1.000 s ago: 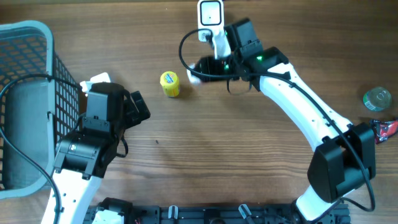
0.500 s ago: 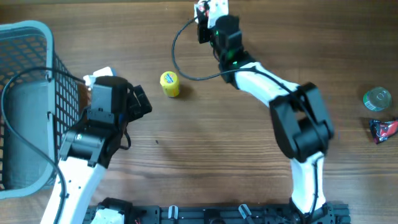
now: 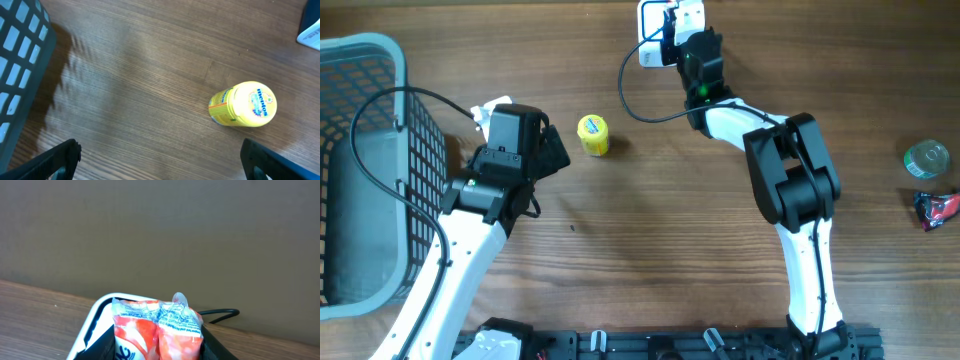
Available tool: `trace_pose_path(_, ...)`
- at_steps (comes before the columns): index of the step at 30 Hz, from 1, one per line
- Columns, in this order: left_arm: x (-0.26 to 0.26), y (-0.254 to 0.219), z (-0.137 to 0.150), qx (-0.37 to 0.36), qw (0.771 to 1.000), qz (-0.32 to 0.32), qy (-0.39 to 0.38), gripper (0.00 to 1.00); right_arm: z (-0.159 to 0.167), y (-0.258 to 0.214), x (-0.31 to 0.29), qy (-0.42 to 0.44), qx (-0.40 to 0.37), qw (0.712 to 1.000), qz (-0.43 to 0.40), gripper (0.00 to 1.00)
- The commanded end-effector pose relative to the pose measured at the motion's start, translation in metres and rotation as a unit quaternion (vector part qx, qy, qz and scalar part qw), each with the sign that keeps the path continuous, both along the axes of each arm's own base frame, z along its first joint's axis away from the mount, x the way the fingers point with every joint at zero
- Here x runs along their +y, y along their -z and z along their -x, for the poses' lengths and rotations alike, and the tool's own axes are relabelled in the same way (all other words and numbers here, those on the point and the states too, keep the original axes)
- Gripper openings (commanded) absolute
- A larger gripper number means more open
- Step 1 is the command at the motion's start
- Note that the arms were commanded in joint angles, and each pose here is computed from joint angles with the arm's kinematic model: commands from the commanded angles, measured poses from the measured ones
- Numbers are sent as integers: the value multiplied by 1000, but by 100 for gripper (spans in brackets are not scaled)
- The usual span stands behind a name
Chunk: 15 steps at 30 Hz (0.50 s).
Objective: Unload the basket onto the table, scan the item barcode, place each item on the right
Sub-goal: 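Lift the Kleenex pack and hold it up at the scanner, then carry the Kleenex pack to the right edge and release it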
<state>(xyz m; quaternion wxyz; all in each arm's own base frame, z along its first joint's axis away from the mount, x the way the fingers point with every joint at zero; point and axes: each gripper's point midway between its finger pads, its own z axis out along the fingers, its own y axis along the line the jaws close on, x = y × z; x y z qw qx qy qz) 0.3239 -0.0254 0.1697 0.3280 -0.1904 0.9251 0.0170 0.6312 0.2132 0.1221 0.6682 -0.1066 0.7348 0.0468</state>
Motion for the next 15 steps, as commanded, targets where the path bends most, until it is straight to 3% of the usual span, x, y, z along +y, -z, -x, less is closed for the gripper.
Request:
trace_pose_path(1,4,-6,-5,-11,1000,-5,-9,100,-10,-14,25,-37,-12,999,-18,36)
trace_pose_path(15,4,-5,-4,-9,1000,-6,-9,100,-8,19,36,-53,40,997,-24,36)
